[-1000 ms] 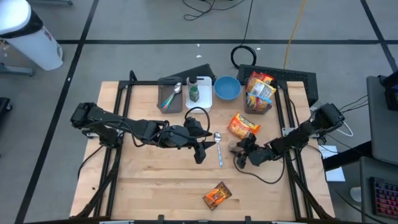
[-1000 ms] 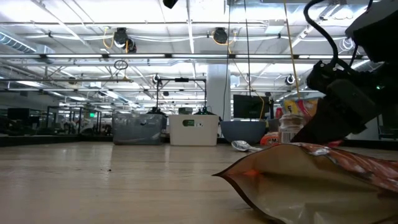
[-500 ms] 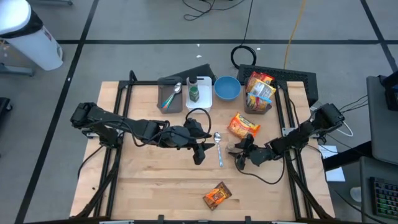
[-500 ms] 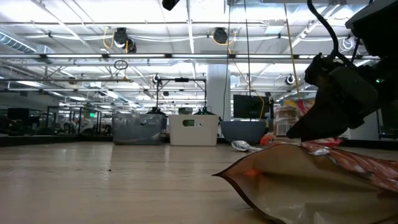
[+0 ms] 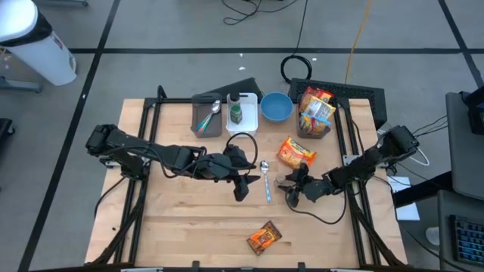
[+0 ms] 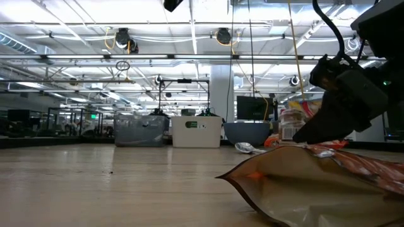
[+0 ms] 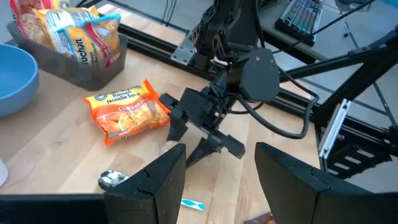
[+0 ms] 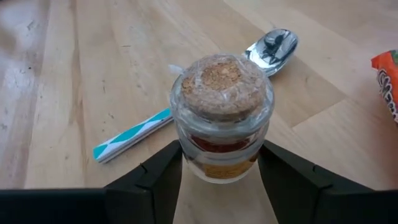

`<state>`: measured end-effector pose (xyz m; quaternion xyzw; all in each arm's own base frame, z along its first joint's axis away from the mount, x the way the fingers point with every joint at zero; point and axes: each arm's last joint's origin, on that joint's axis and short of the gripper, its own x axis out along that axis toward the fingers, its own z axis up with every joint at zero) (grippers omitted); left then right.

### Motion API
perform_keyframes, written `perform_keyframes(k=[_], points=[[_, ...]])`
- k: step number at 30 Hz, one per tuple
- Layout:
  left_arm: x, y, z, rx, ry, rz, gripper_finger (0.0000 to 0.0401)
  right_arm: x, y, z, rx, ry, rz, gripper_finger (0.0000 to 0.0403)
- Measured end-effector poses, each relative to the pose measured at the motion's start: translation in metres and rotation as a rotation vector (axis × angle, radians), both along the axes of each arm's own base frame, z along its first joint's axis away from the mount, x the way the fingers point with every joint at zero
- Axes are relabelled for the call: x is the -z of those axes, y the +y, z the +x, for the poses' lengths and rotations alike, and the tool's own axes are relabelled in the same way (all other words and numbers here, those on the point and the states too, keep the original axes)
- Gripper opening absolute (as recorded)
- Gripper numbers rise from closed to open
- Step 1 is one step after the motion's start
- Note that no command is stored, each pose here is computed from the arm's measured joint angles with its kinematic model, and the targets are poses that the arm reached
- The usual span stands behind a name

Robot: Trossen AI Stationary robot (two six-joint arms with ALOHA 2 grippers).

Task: Pick & Place Food Item
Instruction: Put the brown seasoning bottle into the white bin

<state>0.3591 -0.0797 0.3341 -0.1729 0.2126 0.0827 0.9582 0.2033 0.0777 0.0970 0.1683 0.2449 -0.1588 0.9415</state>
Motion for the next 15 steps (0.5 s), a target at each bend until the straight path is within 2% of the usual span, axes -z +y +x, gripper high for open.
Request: perform_keyframes(k=[11, 15], points=[[0.0014, -0.0003, -0.0007, 0.007, 0.016, -0.014, 0.02, 0.0021, -0.0013, -0.0017, 0.02, 0.022, -0.019, 0.0187], [0.0014, -0.0003, -0.0007, 0.007, 0.016, -0.014, 0.02, 0.0003, -0.0007, -0.0004, 0.018, 0.0, -0.009, 0.0174]])
